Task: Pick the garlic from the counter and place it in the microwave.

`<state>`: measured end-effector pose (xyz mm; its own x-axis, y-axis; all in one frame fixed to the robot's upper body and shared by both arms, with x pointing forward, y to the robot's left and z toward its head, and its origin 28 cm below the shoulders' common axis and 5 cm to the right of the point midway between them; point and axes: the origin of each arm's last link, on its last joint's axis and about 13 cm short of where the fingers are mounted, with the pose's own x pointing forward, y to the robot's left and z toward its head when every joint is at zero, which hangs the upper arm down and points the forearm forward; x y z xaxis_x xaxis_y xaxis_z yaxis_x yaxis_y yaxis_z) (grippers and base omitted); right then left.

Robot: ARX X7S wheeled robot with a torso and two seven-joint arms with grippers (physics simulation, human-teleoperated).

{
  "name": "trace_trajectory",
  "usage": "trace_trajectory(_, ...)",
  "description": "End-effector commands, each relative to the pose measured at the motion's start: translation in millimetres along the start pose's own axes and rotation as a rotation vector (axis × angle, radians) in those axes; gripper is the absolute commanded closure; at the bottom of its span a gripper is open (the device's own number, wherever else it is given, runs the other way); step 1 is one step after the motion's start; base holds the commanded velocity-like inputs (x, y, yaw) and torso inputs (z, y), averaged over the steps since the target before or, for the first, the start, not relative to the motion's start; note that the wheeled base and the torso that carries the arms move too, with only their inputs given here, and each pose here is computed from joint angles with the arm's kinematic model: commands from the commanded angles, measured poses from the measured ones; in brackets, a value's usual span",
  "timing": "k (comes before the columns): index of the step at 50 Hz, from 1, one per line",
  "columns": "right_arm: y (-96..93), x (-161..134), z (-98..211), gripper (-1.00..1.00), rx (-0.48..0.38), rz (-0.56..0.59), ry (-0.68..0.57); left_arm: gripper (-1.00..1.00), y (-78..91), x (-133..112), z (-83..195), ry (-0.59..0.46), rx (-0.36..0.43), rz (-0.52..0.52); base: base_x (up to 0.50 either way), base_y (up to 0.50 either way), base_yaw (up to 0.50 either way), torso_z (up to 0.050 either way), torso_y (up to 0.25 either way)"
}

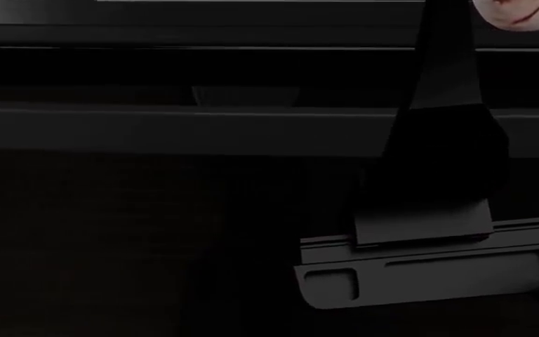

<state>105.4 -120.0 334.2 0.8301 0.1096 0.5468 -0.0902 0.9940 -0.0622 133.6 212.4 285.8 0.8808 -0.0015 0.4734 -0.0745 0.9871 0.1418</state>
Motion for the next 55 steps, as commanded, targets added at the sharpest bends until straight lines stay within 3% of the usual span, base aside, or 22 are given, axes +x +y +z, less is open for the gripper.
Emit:
trace_trajectory(1, -0.2, 0.8, 0.0, 1.00, -0.016, 0.006, -0.010, -1.00, 0.3, -0.3, -0.6, 0.001, 0.000, 0.001, 0.00, 0.38, 0.00, 0.000, 0.000)
trace_trajectory(38, -1.0, -1.8, -0.2, 1.00, -0.037, -0.008, -0.024, -1.00, 10.5, -6.3, -11.6, 0.032, 0.013, 0.066, 0.00, 0.31, 0.00, 0.000, 0.000)
trace_trajectory(55, -0.2, -3.1, 3.5, 1.00, -0.045, -0.001, -0.043, -1.00, 32.5, -17.9, -28.1, 0.130, 0.059, 0.275, 0.00, 0.09, 0.00, 0.000, 0.000)
